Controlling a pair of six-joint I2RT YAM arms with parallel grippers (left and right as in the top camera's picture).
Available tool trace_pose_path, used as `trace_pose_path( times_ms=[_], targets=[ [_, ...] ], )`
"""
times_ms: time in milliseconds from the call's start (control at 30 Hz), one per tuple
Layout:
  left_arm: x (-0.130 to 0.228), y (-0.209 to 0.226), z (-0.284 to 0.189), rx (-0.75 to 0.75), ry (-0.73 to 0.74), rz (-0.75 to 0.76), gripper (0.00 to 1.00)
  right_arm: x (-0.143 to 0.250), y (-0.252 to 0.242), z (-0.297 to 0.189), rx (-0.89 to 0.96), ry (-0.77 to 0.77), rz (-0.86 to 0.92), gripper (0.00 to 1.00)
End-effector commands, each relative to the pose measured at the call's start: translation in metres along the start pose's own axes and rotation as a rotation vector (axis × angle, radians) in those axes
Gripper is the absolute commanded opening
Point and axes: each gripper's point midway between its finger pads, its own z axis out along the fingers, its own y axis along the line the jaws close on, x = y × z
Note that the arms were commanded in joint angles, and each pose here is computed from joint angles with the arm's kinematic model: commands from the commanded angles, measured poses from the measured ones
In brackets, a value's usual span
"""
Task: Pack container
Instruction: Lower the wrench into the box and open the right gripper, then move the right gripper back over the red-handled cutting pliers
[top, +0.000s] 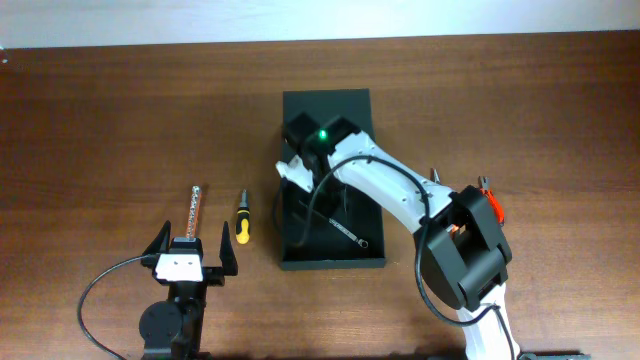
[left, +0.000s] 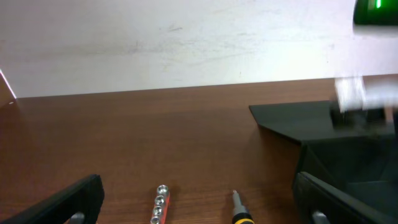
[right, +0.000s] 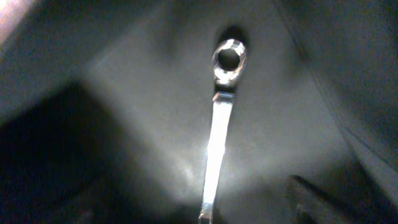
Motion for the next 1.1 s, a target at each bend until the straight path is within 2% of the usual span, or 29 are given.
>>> trace_pose_path(
  times_ms=[0, 200, 267, 333, 600, 733, 933, 1067],
  targets=[
    [0.001, 0.001, 0.0, -0.005, 0.0, 0.016, 0.99, -0.024, -0.02, -0.06, 0.091, -0.114, 0.052, 0.99],
    [0.001, 0.001, 0.0, -0.005, 0.0, 0.016, 0.99, 0.001, -0.065, -0.155, 0.239, -0.164, 0.173, 0.99],
    [0.001, 0.001, 0.0, -0.005, 0.0, 0.016, 0.99, 0.021, -0.08, -0.184, 0.287, -0.174, 0.259, 1.0],
    [0.001, 0.001, 0.0, -0.005, 0.0, 0.016, 0.99, 0.029, -0.096, -0.209, 0.328, -0.246, 0.375, 0.99],
    [0.001, 0.001, 0.0, -0.005, 0.0, 0.016, 0.99, 0.09, -0.112, -0.277, 0.347, -0.42, 0.634, 0.99],
    [0.001, 0.001, 0.0, -0.005, 0.0, 0.016, 0.99, 0.12, -0.103, -0.271, 0.332, -0.376, 0.702, 0.99],
    [0.001, 0.001, 0.0, -0.005, 0.0, 0.016, 0.99, 0.196, -0.118, -0.211, 0.43, -0.074, 0.912, 0.99],
    [0.001, 0.001, 0.0, -0.005, 0.0, 0.016, 0.99, 0.235, -0.143, -0.193, 0.491, 0.047, 1.001, 0.99]
  ],
)
